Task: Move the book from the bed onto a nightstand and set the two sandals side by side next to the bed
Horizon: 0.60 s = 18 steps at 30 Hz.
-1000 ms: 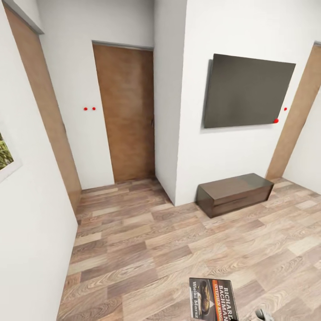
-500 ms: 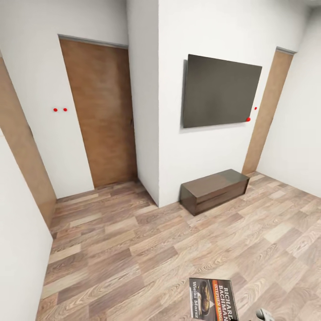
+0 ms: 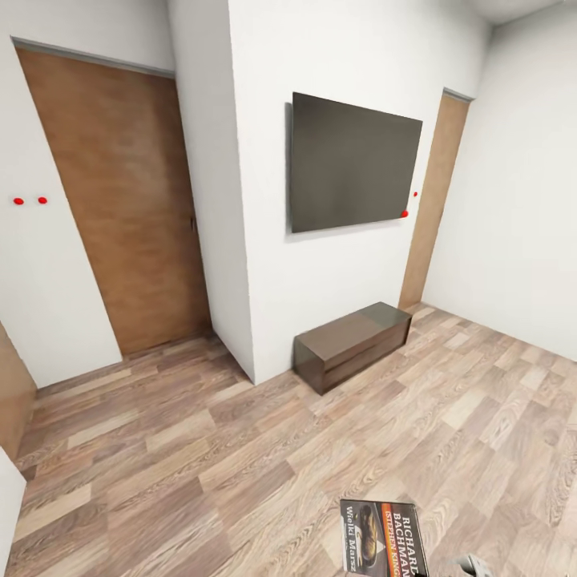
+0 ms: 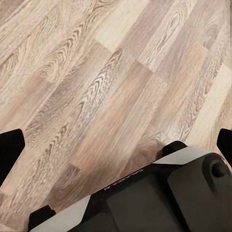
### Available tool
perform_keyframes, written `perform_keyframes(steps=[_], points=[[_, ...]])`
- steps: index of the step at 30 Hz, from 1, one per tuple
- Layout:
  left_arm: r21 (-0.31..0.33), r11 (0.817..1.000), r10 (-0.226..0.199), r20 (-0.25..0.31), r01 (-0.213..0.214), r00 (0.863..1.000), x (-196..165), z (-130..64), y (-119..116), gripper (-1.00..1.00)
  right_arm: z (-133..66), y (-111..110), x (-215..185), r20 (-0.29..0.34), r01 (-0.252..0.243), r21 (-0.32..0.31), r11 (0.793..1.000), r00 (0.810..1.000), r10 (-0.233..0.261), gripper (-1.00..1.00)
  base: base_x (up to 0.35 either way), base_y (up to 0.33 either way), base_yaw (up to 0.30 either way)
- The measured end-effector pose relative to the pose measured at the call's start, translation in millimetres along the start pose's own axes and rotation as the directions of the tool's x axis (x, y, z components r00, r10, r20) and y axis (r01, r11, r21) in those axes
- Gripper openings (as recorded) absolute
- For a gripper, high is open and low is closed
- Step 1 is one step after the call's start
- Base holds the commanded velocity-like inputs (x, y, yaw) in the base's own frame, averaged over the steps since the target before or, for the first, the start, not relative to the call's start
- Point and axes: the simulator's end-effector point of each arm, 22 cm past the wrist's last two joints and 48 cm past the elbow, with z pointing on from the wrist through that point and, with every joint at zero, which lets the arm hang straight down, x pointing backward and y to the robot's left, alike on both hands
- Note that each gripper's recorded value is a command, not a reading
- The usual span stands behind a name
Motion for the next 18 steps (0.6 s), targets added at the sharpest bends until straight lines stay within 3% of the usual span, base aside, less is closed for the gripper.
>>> perform_keyframes(steps=[18], points=[[0.001, 1.0, 0.0, 0.0, 0.0, 1.0, 0.0, 0.1, 0.5, 1.0, -1.2, -1.8, -0.9, 0.0, 0.0, 0.004, 1.0, 1.0, 0.0, -1.0, 0.021, 0.0, -0.282]])
